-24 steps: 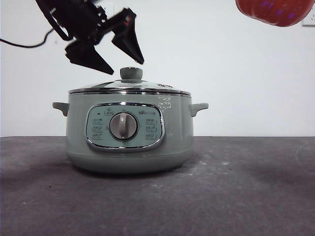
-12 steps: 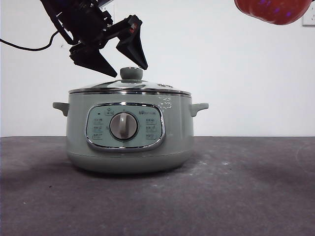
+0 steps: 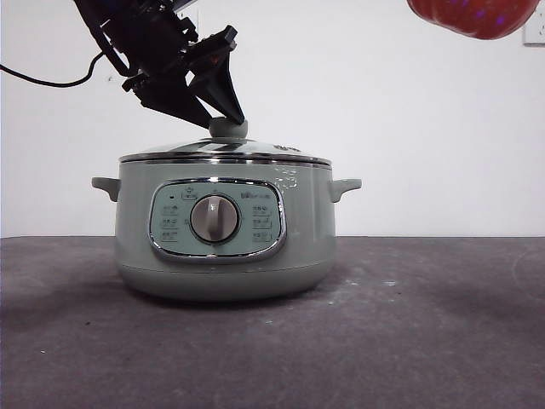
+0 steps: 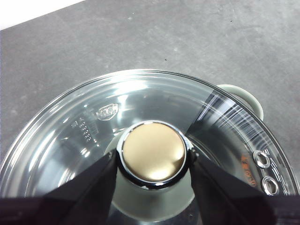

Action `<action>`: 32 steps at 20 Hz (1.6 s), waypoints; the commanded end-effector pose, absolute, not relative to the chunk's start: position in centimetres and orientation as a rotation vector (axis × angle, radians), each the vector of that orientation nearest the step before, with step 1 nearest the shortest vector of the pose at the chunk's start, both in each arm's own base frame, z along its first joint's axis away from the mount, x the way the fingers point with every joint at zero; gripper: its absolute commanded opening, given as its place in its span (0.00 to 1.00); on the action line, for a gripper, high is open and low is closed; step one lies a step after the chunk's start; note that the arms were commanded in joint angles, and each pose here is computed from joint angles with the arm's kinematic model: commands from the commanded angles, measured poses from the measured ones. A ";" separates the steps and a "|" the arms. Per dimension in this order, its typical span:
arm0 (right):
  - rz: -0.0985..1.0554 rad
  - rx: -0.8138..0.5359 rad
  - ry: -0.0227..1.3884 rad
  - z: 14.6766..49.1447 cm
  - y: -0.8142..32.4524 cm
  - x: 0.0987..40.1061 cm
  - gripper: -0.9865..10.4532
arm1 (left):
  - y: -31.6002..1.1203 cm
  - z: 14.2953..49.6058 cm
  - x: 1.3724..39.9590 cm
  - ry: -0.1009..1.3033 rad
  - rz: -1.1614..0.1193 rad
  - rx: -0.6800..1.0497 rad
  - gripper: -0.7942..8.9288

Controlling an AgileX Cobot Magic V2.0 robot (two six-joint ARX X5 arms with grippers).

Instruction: Pick up the pumpkin,open the lid,put the pumpkin in the pot,close the lid

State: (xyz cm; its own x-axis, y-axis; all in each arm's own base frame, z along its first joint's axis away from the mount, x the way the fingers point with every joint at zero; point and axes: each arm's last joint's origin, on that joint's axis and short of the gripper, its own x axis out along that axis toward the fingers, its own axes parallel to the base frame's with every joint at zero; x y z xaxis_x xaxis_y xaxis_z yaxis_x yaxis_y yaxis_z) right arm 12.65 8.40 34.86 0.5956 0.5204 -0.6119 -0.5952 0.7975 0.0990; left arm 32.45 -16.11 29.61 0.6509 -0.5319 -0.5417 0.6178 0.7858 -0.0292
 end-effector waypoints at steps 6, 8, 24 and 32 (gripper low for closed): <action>0.652 -0.109 0.651 35.1 8.3 12.4 0.08 | -16.3 29.4 32.6 0.555 -0.671 0.168 0.07; 0.652 -0.109 0.651 35.1 8.3 12.4 0.08 | -16.3 29.8 32.5 0.534 -0.671 0.165 0.07; 0.654 -0.087 0.588 35.5 8.8 13.3 0.08 | -13.3 39.9 29.5 0.350 -0.604 0.143 0.07; 0.671 -0.067 0.510 34.3 12.7 19.4 0.08 | -6.7 45.5 20.9 0.278 -0.484 0.119 0.07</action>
